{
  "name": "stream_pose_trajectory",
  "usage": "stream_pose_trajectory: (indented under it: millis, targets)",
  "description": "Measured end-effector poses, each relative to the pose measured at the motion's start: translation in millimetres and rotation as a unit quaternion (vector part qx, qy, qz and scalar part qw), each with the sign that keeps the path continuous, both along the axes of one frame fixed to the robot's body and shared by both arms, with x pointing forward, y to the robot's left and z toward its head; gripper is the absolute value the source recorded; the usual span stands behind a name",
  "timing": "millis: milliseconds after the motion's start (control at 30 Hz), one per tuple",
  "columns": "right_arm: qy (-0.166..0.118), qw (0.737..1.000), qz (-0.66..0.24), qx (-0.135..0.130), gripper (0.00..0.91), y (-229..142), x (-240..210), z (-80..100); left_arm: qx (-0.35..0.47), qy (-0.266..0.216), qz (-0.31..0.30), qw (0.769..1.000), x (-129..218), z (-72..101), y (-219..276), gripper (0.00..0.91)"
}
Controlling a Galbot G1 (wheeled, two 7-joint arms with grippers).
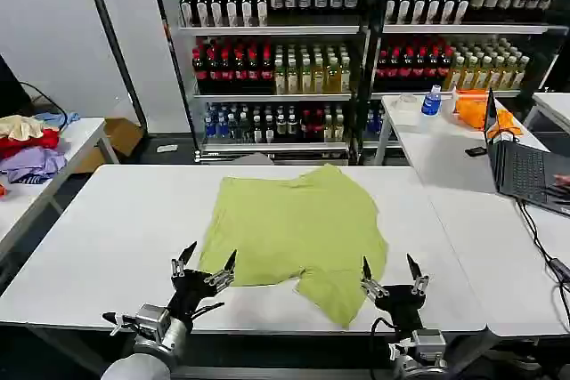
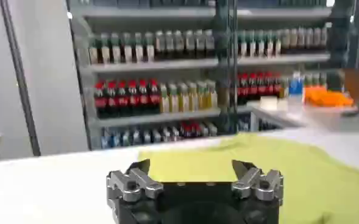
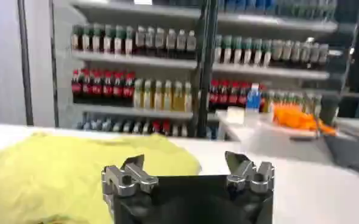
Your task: Fold and organize the clothes.
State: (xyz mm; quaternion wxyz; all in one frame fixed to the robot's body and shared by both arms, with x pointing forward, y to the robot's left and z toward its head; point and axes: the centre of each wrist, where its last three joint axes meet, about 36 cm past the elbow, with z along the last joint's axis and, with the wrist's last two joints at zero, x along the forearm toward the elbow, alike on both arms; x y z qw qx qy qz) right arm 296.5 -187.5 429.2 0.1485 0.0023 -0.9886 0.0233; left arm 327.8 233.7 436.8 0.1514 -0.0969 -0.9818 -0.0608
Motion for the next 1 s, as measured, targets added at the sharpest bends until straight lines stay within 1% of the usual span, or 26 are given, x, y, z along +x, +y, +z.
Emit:
stream_pose_trajectory:
  millis: [267, 567, 600, 633, 667, 733, 767, 800, 833, 867, 900, 933, 1000]
  targets:
    - [0.054, 0.998, 0.013, 0.01, 0.907, 18.0, 8.8, -11.7, 0.032, 0.052, 0.006, 0.998, 9.4, -10.3, 5.8, 0.907]
    - [0.103, 0.994, 0.026, 0.02, 0.907, 41.3, 5.4, -26.7, 0.054, 0.085, 0.025, 0.995, 23.6, -26.7, 9.8, 0.907]
    - [0.107, 0.994, 0.027, 0.022, 0.907, 43.5, 5.0, -27.7, 0.055, 0.088, 0.026, 0.994, 24.8, -28.1, 10.0, 0.867]
    - [0.112, 0.993, 0.029, 0.023, 0.907, 45.3, 4.5, -28.7, 0.056, 0.09, 0.026, 0.994, 25.9, -29.5, 10.0, 0.776]
    - [0.116, 0.993, 0.03, 0.023, 0.907, 47.3, 3.8, -29.9, 0.057, 0.092, 0.027, 0.994, 27.2, -30.5, 9.8, 0.373]
    - [0.122, 0.992, 0.031, 0.025, 0.907, 50.5, 3.2, -31.6, 0.058, 0.095, 0.029, 0.993, 29.3, -32.6, 8.8, 0.04]
    - [0.126, 0.991, 0.031, 0.026, 0.907, 52.3, 2.6, -32.7, 0.059, 0.096, 0.03, 0.993, 30.3, -33.8, 8.4, 0.02]
    - [0.13, 0.991, 0.031, 0.029, 0.756, 53.8, 2.1, -33.4, 0.06, 0.098, 0.031, 0.993, 31.0, -35.0, 7.8, 0.02]
    - [0.134, 0.99, 0.032, 0.031, 0.534, 55.6, 0.9, -33.9, 0.06, 0.099, 0.032, 0.993, 31.6, -36.2, 7.3, 0.02]
    - [0.137, 0.989, 0.033, 0.034, 0.171, 57.0, 0.0, -34.3, 0.061, 0.101, 0.032, 0.993, 31.9, -37.3, 6.9, 0.02]
    - [0.14, 0.989, 0.034, 0.036, 0.06, 58.2, -0.8, -34.5, 0.061, 0.103, 0.032, 0.992, 31.8, -38.2, 6.3, 0.02]
    - [0.142, 0.988, 0.035, 0.038, 0.0, 59.3, -1.7, -34.8, 0.061, 0.104, 0.031, 0.992, 31.5, -38.8, 5.6, 0.02]
    - [0.147, 0.988, 0.037, 0.041, 0.0, 60.9, -3.7, -35.5, 0.061, 0.106, 0.03, 0.992, 31.1, -39.7, 5.2, 0.02]
